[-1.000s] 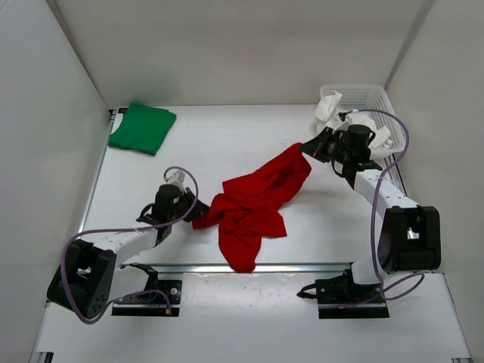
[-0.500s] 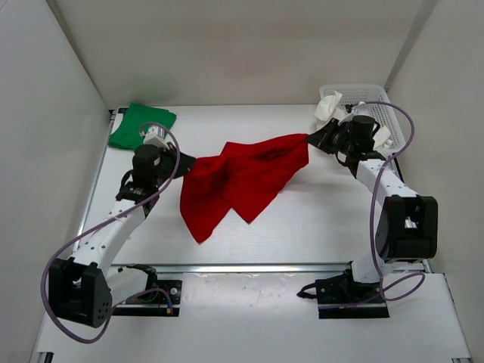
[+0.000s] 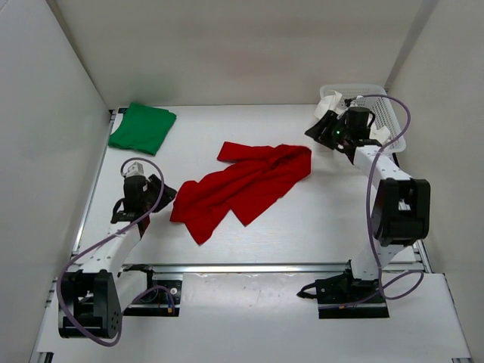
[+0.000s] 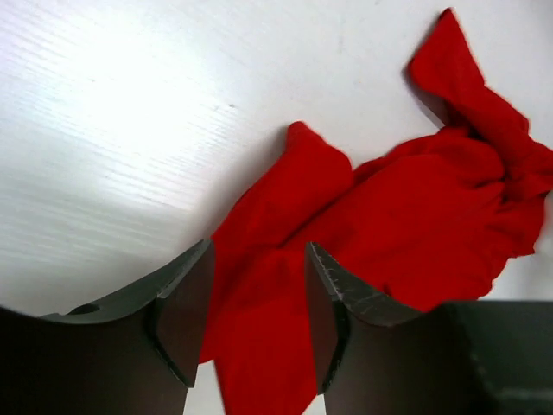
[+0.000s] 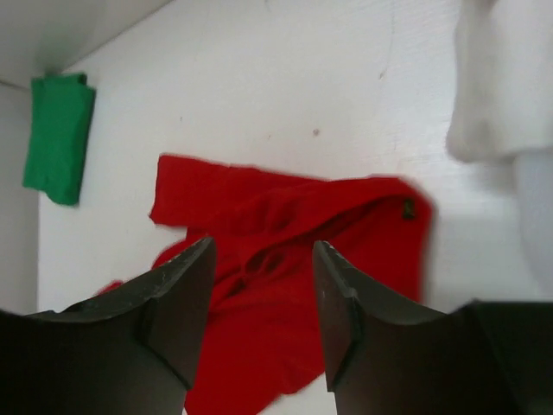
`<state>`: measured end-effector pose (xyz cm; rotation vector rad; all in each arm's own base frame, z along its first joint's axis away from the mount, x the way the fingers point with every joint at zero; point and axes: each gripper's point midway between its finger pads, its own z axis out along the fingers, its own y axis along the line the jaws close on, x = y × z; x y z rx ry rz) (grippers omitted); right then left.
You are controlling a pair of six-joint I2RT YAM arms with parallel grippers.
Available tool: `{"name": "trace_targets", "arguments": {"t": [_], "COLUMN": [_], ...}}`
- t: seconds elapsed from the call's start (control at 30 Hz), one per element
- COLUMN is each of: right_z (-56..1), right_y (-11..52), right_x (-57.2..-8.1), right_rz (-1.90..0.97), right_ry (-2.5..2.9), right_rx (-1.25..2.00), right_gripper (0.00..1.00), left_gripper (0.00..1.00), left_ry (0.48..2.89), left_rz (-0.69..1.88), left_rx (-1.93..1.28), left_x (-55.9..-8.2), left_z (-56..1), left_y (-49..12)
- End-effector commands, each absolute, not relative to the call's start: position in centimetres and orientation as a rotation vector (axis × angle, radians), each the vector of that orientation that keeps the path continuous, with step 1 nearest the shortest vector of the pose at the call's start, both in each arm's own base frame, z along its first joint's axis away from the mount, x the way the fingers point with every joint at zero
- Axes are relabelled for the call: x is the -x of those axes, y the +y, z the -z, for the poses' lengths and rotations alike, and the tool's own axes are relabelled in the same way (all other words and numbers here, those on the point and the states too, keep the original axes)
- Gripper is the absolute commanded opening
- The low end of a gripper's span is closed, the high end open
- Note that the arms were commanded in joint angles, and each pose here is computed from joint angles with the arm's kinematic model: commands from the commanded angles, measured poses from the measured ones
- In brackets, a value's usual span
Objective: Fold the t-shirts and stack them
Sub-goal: Move the tshirt to the center of the board
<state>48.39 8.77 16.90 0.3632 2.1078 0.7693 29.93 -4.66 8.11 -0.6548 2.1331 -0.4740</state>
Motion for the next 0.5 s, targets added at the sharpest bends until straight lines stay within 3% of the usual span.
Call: {"name": "trace_targets", "arguments": {"t": [0.0, 0.1, 0.13, 0.2, 0.33, 0.47], "right_z": [-22.0, -19.8, -19.2, -19.0, -15.2, -12.5], "right_y": [10.4, 12.3, 13.2, 14.5, 18.5, 22.1], "right_x": [-45.6, -42.6, -41.0, -39.3, -34.6, -29.3], "right_rz": [-0.657, -0.645, -0.659, -0.711, -0.74, -0.839], "right_ry": [1.99, 2.013, 2.019, 2.001, 2.101, 2.153], "right_rx": [-0.236, -0.209, -0.18, -0.153, 0.019, 0.127], "right_gripper": [0.47, 0.44, 0.39, 0.31, 0.19, 0.22], "left_gripper": [0.57, 0.61, 0.59, 0.46, 0.47, 0.51], "left_ry": [2.08, 2.099, 2.1, 2.114, 2.042, 1.991], "left_rz": [0.511, 0.518, 0.522, 0.52, 0.576, 0.646], "left_rx": [0.611, 0.628, 0.643, 0.742, 0.831, 0.865], "left_x": [-31.0, -29.5, -28.5, -26.4, -24.8, -24.8], "left_z": [-10.3, -9.1, -8.3, -5.7, -4.6, -4.2], "left_y": [-5.3, -5.4, -5.2, -4.6, -4.7, -5.3]}}
